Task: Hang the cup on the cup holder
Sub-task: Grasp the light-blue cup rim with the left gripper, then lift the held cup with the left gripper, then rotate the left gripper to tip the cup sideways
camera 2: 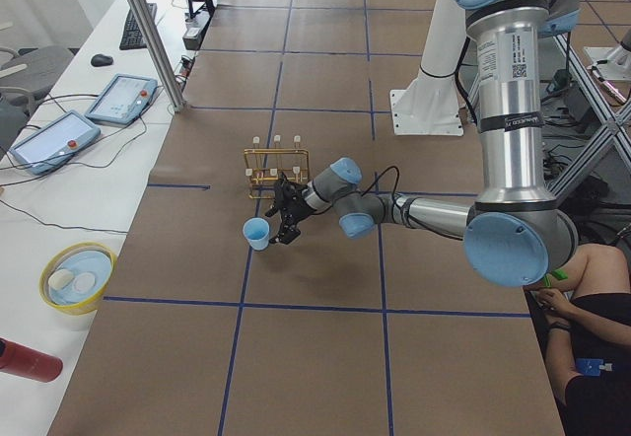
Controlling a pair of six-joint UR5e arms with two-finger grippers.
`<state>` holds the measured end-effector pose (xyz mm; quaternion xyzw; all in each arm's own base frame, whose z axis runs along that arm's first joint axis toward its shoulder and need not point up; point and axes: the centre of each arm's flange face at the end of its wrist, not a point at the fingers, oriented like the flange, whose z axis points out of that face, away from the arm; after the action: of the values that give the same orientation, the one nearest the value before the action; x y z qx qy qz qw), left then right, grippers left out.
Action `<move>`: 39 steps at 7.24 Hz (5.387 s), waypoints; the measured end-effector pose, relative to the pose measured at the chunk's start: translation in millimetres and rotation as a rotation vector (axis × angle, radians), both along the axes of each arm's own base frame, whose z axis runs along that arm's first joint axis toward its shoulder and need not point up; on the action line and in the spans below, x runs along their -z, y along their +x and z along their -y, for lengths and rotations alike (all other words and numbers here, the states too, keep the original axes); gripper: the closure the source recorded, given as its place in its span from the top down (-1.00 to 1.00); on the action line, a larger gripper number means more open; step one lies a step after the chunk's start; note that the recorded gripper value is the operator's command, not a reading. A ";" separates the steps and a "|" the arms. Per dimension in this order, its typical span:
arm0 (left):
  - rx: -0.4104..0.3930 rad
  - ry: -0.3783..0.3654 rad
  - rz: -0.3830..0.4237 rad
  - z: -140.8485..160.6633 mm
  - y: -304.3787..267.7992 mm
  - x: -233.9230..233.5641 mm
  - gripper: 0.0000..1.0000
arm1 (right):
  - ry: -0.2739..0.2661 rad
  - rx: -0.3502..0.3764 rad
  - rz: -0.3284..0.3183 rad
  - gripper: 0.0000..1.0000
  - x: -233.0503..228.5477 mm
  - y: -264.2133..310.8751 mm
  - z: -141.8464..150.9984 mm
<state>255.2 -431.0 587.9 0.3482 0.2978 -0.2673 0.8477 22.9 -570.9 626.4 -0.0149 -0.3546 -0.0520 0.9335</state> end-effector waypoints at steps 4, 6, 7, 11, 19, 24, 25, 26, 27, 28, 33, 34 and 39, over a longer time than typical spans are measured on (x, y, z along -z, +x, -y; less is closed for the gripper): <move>0.128 0.092 0.029 11.7 11.2 -5.7 1.00 | -0.001 -0.001 0.000 1.00 -0.1 0.6 -0.1; 0.125 0.099 0.026 11.1 20.1 -4.1 1.00 | -0.001 -0.001 0.000 1.00 -0.1 0.5 -0.1; 0.127 0.103 0.030 12.7 25.8 -4.8 1.00 | -0.001 -0.001 0.000 1.00 -0.1 0.4 -0.1; 0.129 0.098 0.058 16.5 45.7 -20.9 1.00 | 0.000 -0.001 0.000 1.00 0.0 0.6 0.0; 0.155 0.097 0.087 23.3 72.8 -40.3 1.00 | -0.001 -0.001 0.000 1.00 0.0 0.6 -0.1; 0.157 0.084 0.110 23.5 71.6 -54.9 1.00 | 0.000 -0.001 0.000 1.00 0.0 0.5 0.0; 0.160 0.081 0.114 24.4 69.8 -57.0 1.00 | 0.000 -0.001 0.000 1.00 0.0 0.6 -0.1; 0.162 0.081 0.115 25.1 68.6 -57.4 0.55 | 0.000 -0.001 0.000 1.00 0.0 0.6 0.0; 0.164 0.081 0.113 25.7 68.6 -56.7 -0.47 | 0.000 -0.001 0.000 1.00 0.0 0.7 0.0; 0.164 0.083 0.110 26.1 68.8 -55.4 -0.99 | -0.001 -0.001 0.000 1.00 -0.1 0.6 -0.1; 0.122 0.151 0.068 32.7 7.3 20.1 -1.00 | -0.001 -0.001 0.000 1.00 -0.1 0.5 -0.1; 0.099 0.159 0.054 20.5 -12.4 32.4 -1.00 | 0.000 -0.001 0.000 1.00 0.0 0.5 0.0; 0.078 0.243 -0.378 -44.1 -87.3 107.4 -1.00 | 0.000 -0.001 0.000 1.00 0.0 0.4 0.0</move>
<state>167.9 -386.9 480.5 0.4029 0.4675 -0.3226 0.7177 23.3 -570.9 626.4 -0.0148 -0.3546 -0.0517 0.9335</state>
